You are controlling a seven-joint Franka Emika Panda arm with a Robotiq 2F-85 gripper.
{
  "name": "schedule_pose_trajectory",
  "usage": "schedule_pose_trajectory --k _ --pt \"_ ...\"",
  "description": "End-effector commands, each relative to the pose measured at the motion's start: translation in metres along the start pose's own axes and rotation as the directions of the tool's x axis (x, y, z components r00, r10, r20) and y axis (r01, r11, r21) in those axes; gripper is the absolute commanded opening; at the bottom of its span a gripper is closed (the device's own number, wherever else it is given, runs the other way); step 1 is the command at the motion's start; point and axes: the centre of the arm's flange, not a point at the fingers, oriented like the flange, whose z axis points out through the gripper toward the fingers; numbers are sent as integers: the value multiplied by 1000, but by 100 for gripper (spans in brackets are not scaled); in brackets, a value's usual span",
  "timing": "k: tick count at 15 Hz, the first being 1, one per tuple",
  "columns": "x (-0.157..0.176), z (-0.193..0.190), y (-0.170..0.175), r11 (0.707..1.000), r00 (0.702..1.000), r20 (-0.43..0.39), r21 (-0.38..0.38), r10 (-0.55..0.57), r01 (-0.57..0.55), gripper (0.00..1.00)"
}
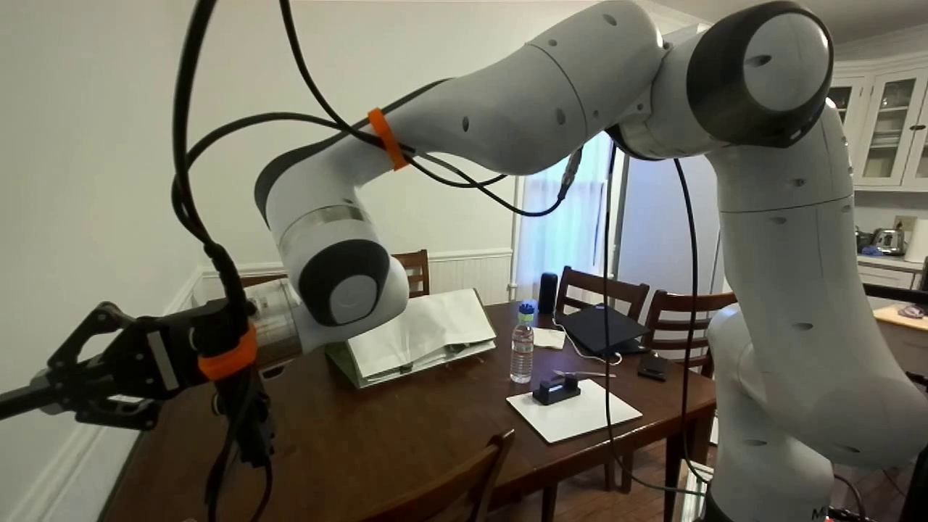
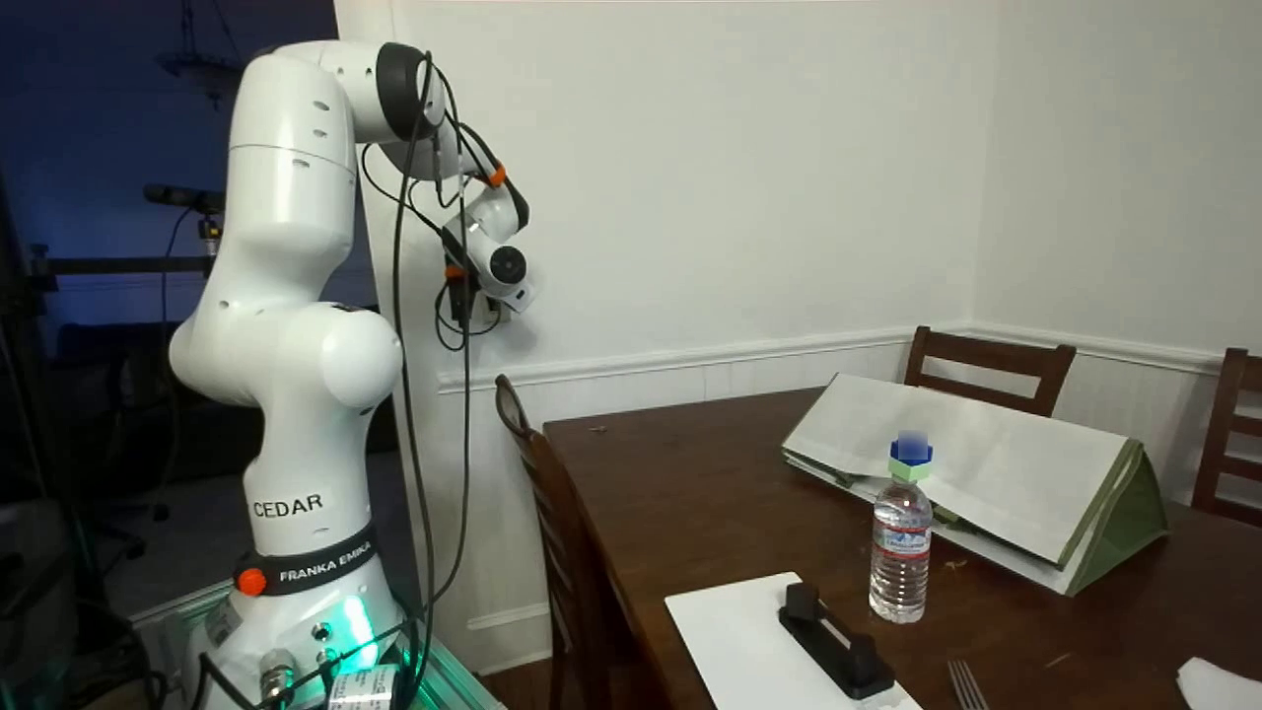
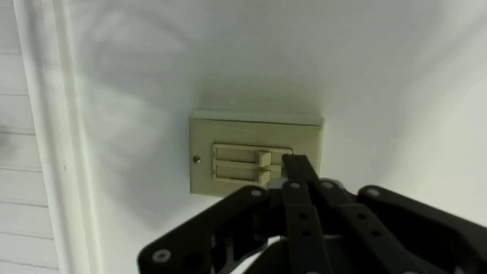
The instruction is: Flip the light switch
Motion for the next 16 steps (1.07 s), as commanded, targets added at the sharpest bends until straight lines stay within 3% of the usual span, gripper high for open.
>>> schedule_pose_trajectory --k 1,6,16 --pt "0 1 1 1000 1000 2 -1 1 -1 1" --pt "1 1 3 1000 1000 0 -2 2 -2 1" --pt "19 34 12 993 997 -5 93 77 -76 0"
